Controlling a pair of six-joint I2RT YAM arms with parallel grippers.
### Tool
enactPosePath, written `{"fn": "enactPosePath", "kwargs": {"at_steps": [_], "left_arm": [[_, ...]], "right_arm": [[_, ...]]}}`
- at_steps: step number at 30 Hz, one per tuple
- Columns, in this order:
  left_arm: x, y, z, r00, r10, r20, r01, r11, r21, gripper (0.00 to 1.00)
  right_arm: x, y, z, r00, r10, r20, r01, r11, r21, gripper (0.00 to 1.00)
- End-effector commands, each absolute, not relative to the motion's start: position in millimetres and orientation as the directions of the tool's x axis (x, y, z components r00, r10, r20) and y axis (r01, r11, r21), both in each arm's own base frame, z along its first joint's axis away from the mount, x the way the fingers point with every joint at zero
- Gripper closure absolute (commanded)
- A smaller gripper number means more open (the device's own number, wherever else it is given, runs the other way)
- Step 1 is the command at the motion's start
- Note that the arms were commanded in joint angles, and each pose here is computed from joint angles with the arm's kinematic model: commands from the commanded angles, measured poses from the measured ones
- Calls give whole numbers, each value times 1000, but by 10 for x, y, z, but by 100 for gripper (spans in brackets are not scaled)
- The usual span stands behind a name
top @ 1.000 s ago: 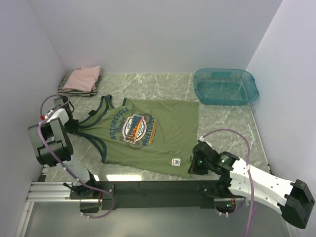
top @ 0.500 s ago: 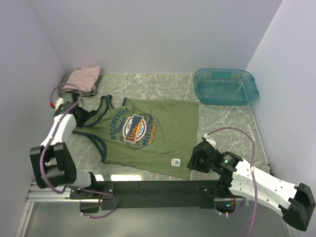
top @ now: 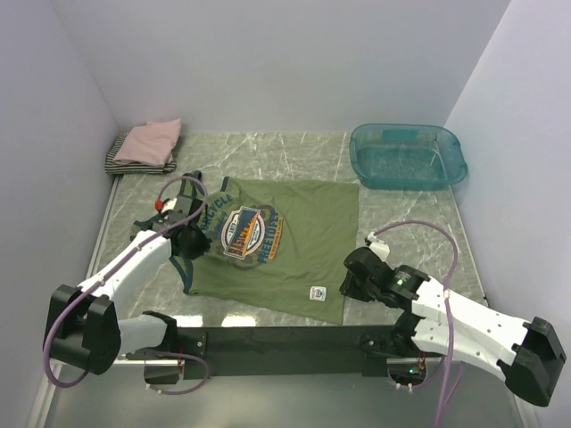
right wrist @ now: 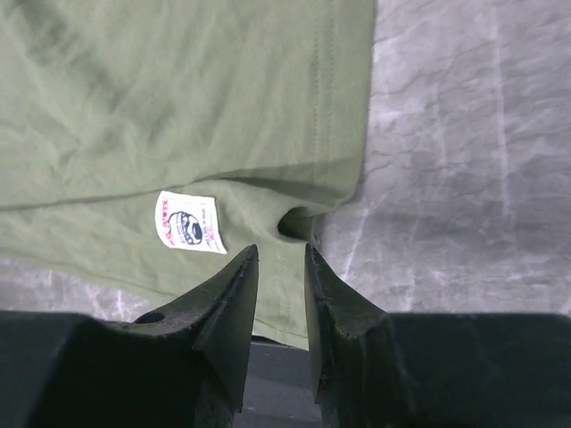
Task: Fold and stack the tank tops
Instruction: Flatten the tank top out
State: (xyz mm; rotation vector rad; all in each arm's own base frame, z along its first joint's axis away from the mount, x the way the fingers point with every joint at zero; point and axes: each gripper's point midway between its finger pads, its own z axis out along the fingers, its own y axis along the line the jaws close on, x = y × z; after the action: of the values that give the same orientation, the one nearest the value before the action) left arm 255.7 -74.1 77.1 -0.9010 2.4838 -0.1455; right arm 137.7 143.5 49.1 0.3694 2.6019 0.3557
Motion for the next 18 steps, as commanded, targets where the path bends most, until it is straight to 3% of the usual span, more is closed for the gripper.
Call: {"fn": "enactPosePath", "kwargs": {"at_steps": [1, 10, 12, 18], "left_arm": [[2314, -837, 674, -681, -641, -354, -597, 766, -240, 79], [1967, -1053, 467, -744, -603, -288, -592, 795, -133, 78], [1927, -1068, 481, -744, -604, -287, -598, 793, -119, 83], [1945, -1105, 638, -771, -569, -286, -564, 819, -108, 81]], "right_arm": [[1319, 1484, 457, -849, 344, -400, 193, 908, 371, 65], [1270, 1587, 400, -876, 302, -376, 144, 908, 394, 62], [1217, 1605, 411, -887, 285, -362, 127, 906, 404, 61], [999, 1598, 386, -925, 220, -309, 89, 917, 389, 60]]}}
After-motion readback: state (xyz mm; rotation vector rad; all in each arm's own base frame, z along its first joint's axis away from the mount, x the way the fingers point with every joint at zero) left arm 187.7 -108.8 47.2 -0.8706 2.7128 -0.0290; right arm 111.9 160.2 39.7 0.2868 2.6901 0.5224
